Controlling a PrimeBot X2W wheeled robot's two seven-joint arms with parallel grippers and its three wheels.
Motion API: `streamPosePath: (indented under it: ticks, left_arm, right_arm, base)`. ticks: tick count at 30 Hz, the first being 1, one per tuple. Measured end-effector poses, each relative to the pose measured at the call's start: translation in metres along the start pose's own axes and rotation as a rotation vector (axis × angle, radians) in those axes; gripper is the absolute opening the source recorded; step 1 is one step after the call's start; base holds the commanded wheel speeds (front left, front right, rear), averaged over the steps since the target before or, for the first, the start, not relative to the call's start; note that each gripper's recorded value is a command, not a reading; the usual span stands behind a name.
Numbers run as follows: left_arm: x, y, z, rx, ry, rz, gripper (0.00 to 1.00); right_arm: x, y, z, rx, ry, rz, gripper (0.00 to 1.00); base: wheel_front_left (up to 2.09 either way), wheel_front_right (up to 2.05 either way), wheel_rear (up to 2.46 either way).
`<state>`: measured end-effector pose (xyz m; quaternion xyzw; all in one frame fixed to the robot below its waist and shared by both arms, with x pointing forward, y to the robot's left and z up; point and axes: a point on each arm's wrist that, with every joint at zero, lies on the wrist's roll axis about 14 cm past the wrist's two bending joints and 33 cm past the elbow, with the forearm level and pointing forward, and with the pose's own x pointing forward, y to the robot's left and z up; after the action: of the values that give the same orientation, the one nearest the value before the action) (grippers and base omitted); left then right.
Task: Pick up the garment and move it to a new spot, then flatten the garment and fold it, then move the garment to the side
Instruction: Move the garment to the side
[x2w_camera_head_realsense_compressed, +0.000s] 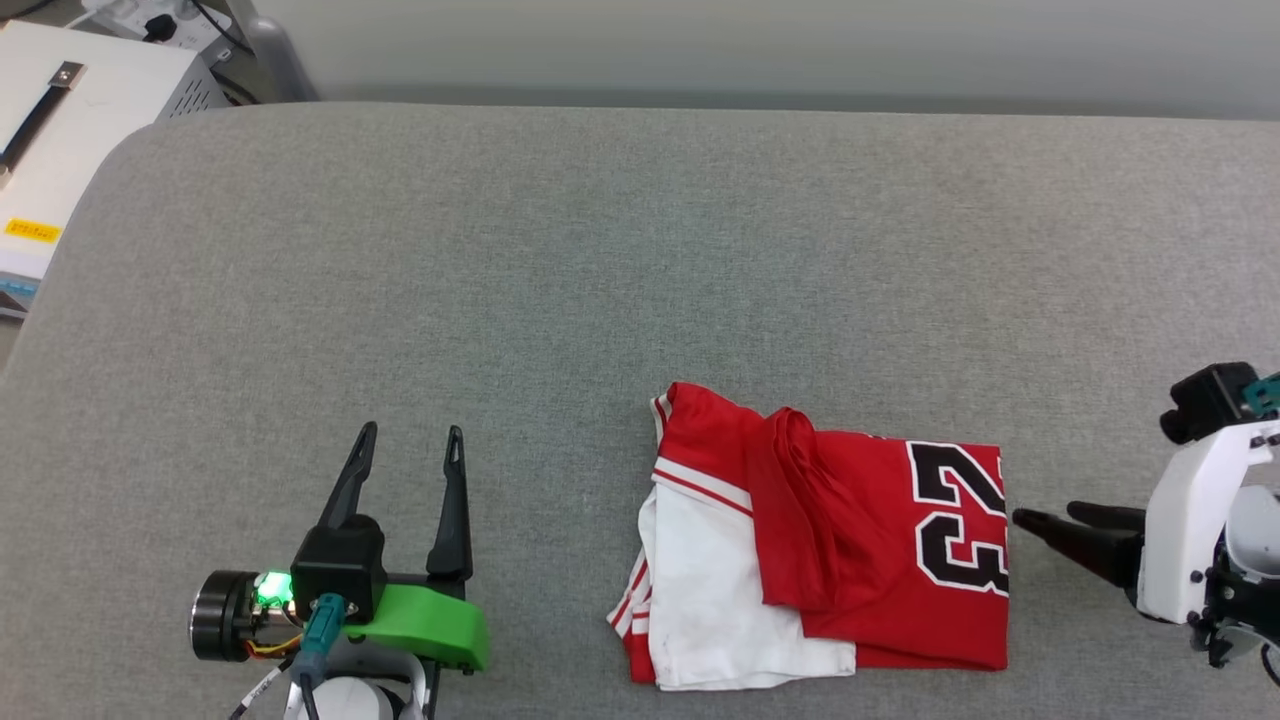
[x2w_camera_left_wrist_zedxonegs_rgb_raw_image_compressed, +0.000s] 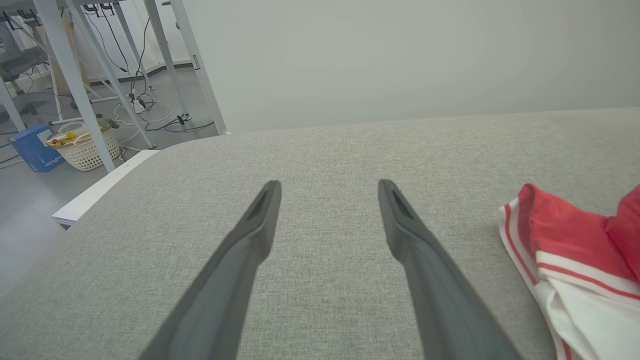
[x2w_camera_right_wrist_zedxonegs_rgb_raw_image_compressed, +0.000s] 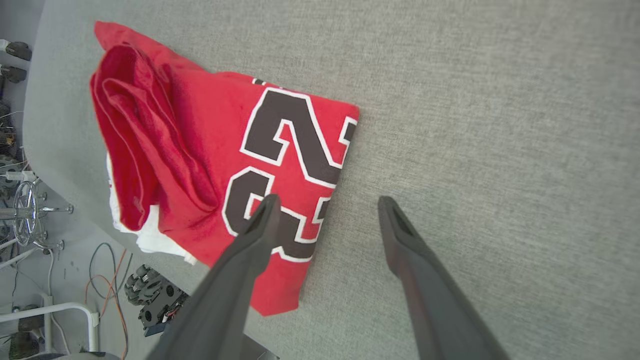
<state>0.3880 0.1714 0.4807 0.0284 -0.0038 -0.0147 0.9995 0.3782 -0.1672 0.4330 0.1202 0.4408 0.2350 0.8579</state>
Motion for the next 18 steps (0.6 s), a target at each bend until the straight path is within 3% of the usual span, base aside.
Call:
streamPosePath:
  ticks: [8, 18]
  left_arm:
    - [0.006, 0.006, -0.006, 0.003, 0.015, 0.020, 1.00]
    - [0.010, 0.012, -0.009, 0.008, 0.022, 0.036, 1.00]
  right_arm:
    - [0.039, 0.013, -0.030, 0.079, 0.099, 0.070, 1.00]
    - [0.070, 0.029, -0.027, 0.061, 0.113, 0.124, 1.00]
  base:
    - [0.00, 0.00, 0.00]
    - [0.00, 0.00, 0.00]
